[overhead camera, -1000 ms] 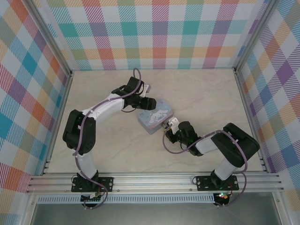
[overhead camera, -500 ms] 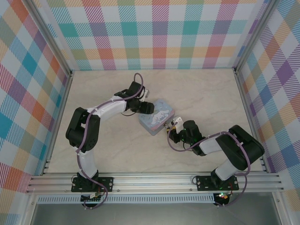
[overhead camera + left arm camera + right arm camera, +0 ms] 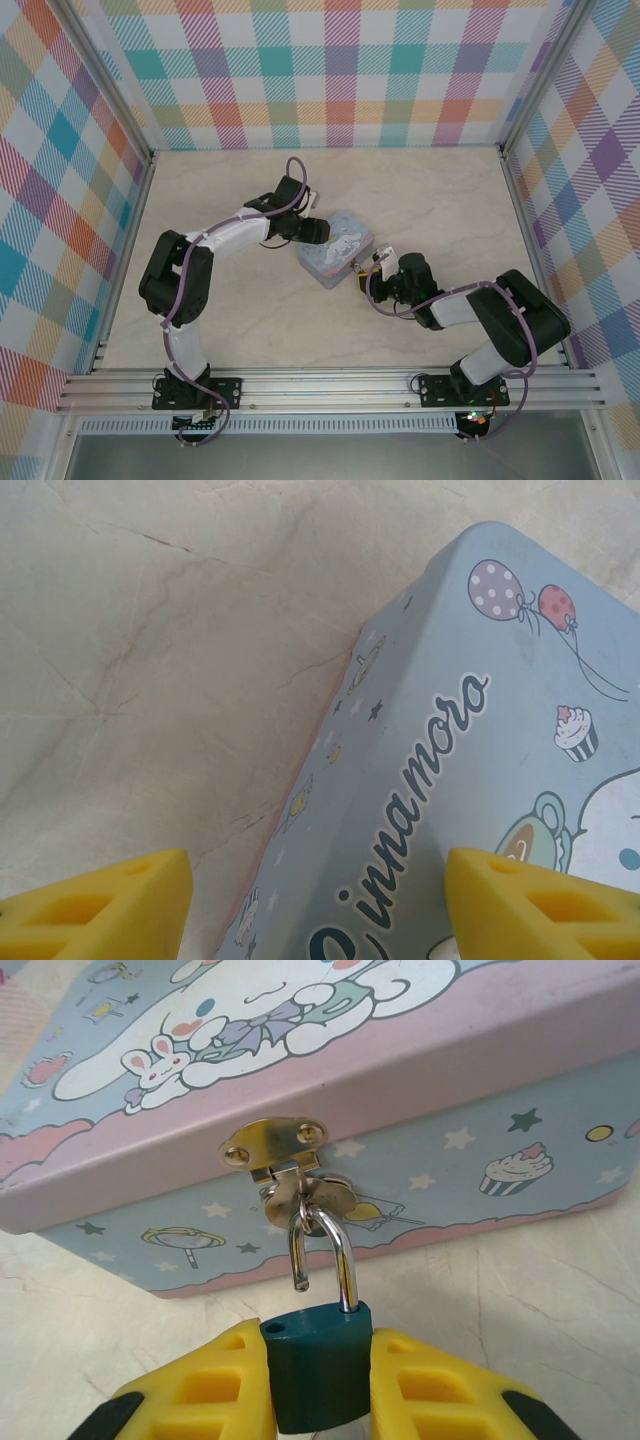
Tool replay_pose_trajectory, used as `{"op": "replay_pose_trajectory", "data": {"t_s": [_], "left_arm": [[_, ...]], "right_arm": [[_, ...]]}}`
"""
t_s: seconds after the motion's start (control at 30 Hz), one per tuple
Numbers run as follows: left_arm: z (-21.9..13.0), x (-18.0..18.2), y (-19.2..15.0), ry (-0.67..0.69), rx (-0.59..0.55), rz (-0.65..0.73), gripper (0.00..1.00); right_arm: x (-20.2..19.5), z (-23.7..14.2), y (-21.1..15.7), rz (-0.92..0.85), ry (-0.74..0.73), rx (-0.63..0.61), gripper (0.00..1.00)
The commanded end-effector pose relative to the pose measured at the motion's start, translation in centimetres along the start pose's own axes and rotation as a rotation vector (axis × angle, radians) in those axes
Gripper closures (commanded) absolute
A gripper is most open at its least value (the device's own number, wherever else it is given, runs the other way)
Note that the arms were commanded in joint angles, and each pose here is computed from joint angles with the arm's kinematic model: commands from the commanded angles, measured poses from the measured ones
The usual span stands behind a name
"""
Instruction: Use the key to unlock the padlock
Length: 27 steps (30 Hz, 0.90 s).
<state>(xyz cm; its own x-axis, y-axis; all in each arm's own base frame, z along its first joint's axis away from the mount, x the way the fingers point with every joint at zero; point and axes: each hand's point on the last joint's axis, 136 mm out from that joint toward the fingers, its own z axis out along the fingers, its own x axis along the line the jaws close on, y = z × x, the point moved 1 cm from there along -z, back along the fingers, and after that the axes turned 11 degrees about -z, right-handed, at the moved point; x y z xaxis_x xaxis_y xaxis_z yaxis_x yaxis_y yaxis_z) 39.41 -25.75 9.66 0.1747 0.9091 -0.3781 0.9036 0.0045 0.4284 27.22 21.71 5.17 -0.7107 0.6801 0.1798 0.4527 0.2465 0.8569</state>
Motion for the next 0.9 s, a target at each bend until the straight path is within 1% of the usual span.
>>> {"op": "replay_pose_trajectory", "data": {"t_s": [0.0,0.17,0.33,0.5,0.67,0.87], "left_arm": [[0.4,2.2,-2.0,0.097,0.044,0.018,0.33],[0.3,2.6,-2.2,0.116,0.040,0.025,0.33],[0.4,3.1,-2.8,0.143,0.041,0.030,0.33],[0.4,3.6,-3.5,0.197,0.038,0.048,0.32],[0.3,4.1,-4.2,0.248,0.036,0.060,0.32],[0.2,4.3,-4.6,0.269,0.034,0.057,0.31]], "right_arm": [[1.4,-0.6,1.5,0.040,0.097,-0.050,1.00],[1.4,-0.3,1.4,0.104,0.122,-0.028,1.00],[0.7,0.3,1.3,0.180,0.093,-0.037,1.00],[0.0,1.1,1.3,0.252,0.072,-0.055,1.00],[-0.8,1.2,1.4,0.270,0.024,-0.067,1.00],[-1.1,1.4,2.2,0.292,0.019,-0.094,1.00]]}}
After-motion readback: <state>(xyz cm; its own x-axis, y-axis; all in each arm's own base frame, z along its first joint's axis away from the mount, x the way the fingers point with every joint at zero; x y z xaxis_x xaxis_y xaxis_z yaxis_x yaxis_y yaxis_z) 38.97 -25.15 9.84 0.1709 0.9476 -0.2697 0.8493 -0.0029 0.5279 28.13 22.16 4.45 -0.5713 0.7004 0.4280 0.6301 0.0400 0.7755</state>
